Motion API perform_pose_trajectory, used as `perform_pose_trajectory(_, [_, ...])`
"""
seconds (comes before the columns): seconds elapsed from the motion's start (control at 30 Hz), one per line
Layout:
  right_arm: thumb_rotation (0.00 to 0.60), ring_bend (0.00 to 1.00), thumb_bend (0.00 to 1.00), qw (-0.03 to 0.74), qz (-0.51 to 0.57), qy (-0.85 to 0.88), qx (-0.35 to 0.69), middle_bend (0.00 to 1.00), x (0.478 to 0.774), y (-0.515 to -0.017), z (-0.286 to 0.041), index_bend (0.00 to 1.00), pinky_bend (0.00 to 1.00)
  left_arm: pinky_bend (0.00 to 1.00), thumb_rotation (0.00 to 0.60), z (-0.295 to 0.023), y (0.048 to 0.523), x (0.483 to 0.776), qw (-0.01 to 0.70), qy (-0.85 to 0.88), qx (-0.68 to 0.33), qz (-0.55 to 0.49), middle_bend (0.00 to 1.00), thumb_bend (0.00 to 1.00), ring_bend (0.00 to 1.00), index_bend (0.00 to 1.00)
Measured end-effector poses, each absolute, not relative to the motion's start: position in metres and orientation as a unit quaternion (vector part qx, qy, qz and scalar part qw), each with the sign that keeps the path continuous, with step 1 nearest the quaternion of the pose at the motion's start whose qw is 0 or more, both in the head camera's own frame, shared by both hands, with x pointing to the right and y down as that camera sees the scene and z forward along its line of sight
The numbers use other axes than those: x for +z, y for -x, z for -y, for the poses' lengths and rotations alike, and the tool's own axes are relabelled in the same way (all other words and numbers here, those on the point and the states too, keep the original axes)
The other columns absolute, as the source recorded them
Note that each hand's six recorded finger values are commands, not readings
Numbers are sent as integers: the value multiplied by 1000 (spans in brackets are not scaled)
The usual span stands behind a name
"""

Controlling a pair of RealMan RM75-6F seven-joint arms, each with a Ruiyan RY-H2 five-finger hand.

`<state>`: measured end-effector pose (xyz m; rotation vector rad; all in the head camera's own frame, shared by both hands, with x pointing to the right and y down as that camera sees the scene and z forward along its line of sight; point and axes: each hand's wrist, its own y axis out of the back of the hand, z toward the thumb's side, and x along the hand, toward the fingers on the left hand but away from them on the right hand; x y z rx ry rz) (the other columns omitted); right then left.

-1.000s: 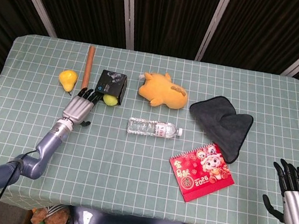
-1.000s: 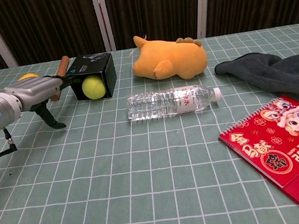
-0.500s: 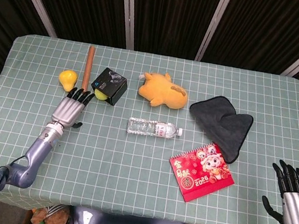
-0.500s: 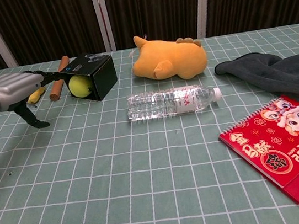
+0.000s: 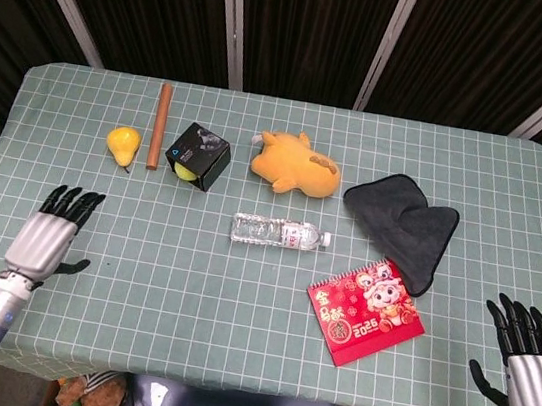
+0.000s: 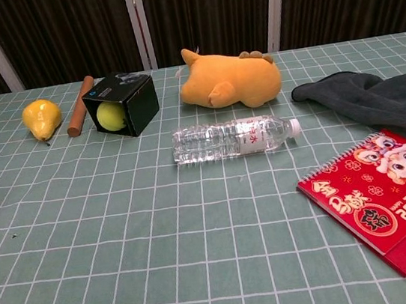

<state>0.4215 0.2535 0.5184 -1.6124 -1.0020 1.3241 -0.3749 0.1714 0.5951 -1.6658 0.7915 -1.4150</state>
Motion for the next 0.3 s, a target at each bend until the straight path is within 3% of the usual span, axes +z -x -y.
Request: perform_pose_trajectory(0.3, [600,0,367,409,394,636,523,0,521,-417,-255,0,0,0,600,-231,421,527,430,582,-567,-393,0,67,0,0])
